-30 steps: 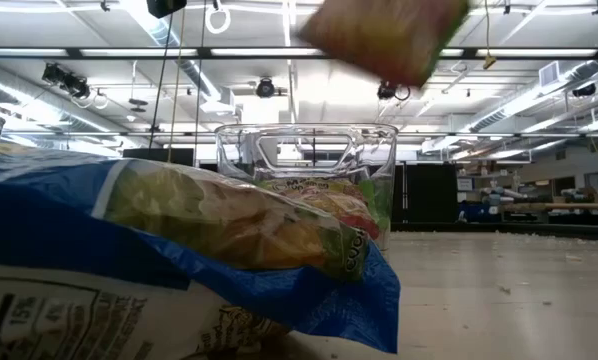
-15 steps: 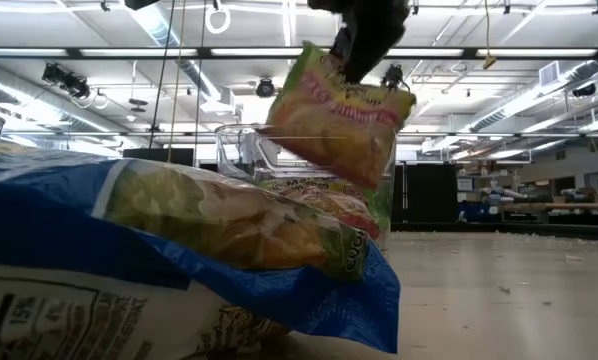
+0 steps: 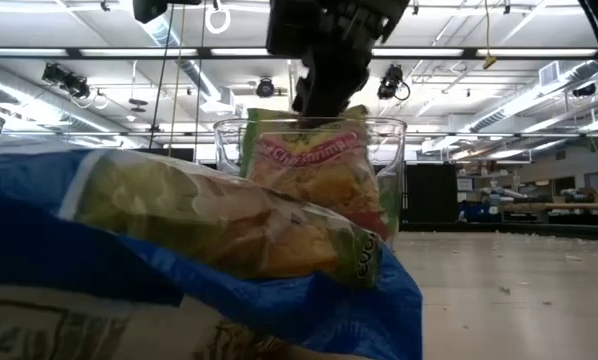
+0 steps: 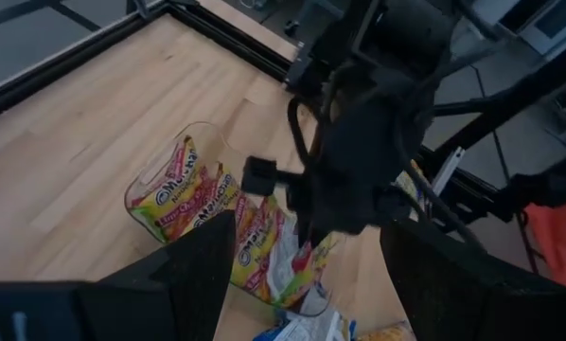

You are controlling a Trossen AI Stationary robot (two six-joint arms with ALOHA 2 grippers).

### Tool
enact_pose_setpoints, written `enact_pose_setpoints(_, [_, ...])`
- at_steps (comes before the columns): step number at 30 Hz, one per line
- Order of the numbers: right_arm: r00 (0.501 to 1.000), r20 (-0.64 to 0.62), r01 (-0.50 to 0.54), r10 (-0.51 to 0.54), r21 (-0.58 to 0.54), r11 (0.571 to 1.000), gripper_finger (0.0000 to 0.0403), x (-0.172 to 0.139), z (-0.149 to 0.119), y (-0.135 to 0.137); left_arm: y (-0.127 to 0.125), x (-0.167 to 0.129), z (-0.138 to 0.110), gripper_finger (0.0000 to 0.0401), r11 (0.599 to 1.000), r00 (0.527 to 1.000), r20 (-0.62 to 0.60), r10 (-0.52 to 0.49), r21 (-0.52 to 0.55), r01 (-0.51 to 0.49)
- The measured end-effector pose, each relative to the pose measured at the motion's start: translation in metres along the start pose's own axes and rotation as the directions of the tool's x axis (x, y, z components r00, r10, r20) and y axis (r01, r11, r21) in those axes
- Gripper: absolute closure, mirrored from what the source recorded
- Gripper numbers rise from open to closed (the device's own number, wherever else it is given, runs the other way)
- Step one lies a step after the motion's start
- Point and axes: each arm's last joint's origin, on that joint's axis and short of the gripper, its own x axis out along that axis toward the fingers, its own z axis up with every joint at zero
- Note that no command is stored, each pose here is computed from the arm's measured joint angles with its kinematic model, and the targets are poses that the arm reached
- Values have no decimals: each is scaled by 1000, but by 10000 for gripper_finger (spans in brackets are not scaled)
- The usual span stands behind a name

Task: Sort Maruchan noodles
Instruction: Put the green noodle pack into the center transparent bin, then adjust the green noodle pack

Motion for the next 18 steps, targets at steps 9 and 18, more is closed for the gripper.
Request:
enact_pose_setpoints(9, [950,99,281,-295,134,950,247,-63,4,-13,2,0,0,133,999,999,-27,-28,37,29])
enact_pose_setpoints(18, [991,22,122,-134,281,952,258,-26,-4,-57,2,0,0,133,997,999,-27,-27,68,29])
